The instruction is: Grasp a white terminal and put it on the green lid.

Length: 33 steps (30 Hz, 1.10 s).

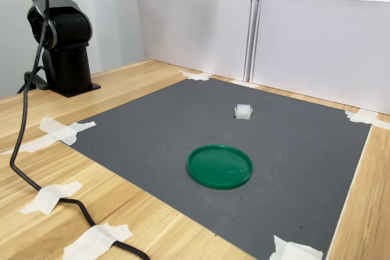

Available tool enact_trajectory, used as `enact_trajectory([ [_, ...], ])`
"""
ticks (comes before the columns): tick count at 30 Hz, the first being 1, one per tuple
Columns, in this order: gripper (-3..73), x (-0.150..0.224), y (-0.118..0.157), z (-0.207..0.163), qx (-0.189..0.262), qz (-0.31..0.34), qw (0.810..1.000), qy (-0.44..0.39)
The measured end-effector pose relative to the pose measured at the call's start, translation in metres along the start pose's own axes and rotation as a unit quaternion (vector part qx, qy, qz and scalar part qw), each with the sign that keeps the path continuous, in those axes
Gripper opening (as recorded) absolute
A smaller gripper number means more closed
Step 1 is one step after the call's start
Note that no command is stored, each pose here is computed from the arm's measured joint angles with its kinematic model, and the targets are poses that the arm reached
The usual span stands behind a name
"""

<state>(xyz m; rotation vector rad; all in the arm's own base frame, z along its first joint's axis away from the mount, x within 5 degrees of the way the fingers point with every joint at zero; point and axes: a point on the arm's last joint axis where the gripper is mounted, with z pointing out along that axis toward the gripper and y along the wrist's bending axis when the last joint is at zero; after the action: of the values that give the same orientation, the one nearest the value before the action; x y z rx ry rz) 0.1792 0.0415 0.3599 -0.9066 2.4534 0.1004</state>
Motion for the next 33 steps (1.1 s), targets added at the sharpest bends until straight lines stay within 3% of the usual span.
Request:
enact_trajectory([
  [5,62.6,-0.023,-0.015,0.008,-0.005,-0.004,1.0,0.011],
  [8,69.7,-0.044,-0.024,0.011,-0.004,-0.013,1.0,0.018],
  [14,71.3,-0.098,-0.019,0.037,0.026,-0.058,0.997,0.044],
  [17,71.3,-0.113,-0.017,0.053,0.016,-0.059,0.997,0.051],
  [24,71.3,-0.116,-0.014,0.087,-0.031,-0.047,0.995,0.078],
  [33,70.7,-0.096,-0.014,0.145,-0.031,-0.059,0.991,0.115],
])
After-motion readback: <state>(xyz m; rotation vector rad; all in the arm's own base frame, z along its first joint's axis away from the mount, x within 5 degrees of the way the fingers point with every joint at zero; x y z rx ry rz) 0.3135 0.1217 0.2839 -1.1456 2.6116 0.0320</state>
